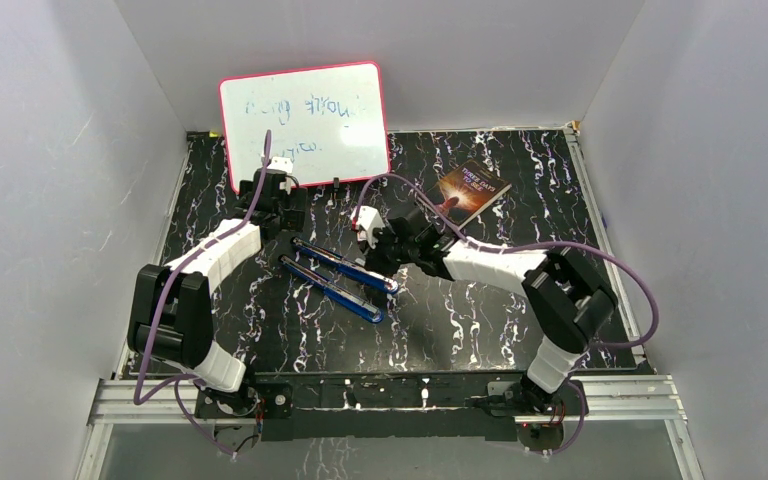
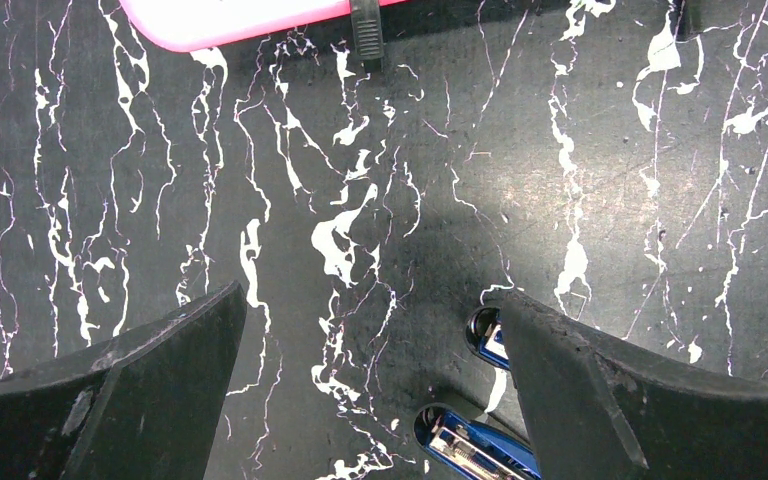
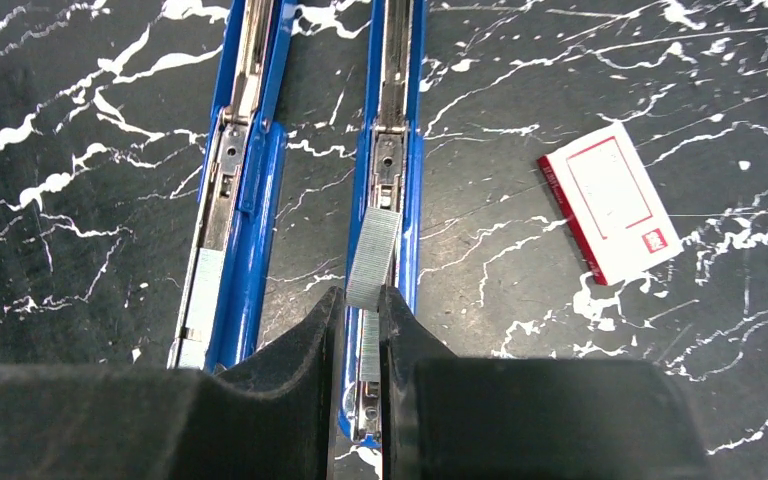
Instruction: Load the staples into the stapler
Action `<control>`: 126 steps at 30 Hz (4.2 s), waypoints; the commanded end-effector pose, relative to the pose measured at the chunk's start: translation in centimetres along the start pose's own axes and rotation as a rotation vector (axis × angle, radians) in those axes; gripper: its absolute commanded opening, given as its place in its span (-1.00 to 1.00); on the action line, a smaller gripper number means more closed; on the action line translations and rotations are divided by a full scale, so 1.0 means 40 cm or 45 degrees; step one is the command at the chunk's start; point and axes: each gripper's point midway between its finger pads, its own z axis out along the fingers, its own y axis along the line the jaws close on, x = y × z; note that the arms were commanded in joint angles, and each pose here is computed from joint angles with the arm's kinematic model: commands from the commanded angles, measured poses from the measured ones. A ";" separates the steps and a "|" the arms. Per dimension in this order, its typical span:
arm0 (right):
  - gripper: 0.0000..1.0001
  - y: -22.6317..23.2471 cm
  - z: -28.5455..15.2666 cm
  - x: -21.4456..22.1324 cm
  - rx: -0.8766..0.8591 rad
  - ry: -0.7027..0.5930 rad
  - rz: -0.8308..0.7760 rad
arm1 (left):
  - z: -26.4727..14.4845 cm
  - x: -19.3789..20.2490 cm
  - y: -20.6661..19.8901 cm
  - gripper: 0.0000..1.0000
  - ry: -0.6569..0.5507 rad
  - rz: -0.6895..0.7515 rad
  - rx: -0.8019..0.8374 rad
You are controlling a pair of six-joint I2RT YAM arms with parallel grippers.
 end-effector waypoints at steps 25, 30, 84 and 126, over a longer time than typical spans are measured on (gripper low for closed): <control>-0.97 -0.007 0.056 0.012 0.010 0.121 -0.071 | -0.025 -0.026 0.016 0.96 -0.055 -0.034 0.005; -0.97 -0.005 0.057 0.014 0.002 0.124 -0.069 | -0.026 -0.024 0.015 0.96 -0.053 -0.033 0.005; -0.99 0.005 0.067 -0.009 -0.015 0.115 -0.081 | -0.027 -0.026 0.016 0.97 -0.058 -0.037 0.008; -1.00 0.022 0.048 0.020 -0.049 0.194 -0.054 | -0.028 -0.025 0.015 0.96 -0.058 -0.036 0.013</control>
